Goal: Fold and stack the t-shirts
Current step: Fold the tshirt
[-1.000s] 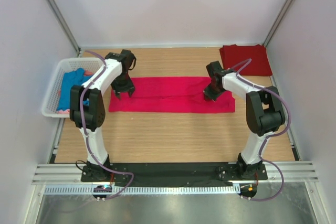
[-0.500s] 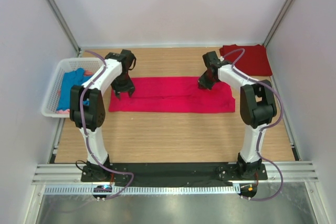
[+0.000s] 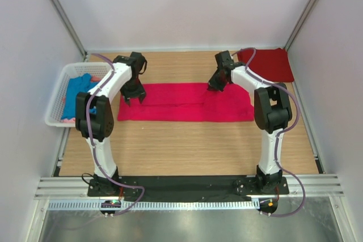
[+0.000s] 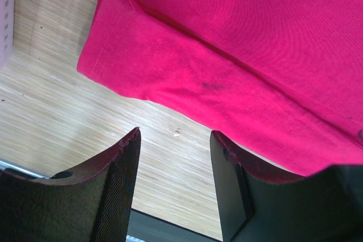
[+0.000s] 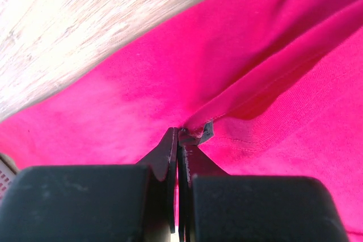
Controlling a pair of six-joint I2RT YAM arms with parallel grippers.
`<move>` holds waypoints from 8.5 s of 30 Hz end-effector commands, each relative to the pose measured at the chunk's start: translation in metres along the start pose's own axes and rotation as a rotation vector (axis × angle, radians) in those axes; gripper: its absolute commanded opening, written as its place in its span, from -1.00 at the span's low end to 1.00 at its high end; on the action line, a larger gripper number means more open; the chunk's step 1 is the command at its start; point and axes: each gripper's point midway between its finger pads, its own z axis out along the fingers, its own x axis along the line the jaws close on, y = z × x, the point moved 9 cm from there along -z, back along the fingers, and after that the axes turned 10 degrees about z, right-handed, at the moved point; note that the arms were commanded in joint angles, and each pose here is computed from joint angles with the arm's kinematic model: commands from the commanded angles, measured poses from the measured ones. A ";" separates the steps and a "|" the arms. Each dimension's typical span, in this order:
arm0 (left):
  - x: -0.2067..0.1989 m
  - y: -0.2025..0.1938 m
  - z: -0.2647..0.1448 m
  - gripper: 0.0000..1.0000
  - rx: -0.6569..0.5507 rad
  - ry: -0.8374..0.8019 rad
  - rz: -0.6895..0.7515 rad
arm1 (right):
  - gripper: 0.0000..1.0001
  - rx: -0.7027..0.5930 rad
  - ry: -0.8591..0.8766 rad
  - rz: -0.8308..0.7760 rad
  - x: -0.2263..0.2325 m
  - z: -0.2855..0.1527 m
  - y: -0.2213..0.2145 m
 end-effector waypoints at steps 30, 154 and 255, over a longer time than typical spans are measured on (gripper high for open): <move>-0.041 0.013 -0.003 0.09 0.018 -0.148 0.080 | -0.54 -0.086 -0.383 0.109 -0.108 -0.082 0.050; 0.031 -0.075 0.068 -0.31 0.321 0.084 0.112 | -0.66 -0.186 -0.562 0.172 -0.222 -0.075 0.063; -0.050 -0.083 0.027 0.08 0.223 -0.440 0.409 | 0.12 -0.149 0.257 0.019 0.005 -0.010 0.136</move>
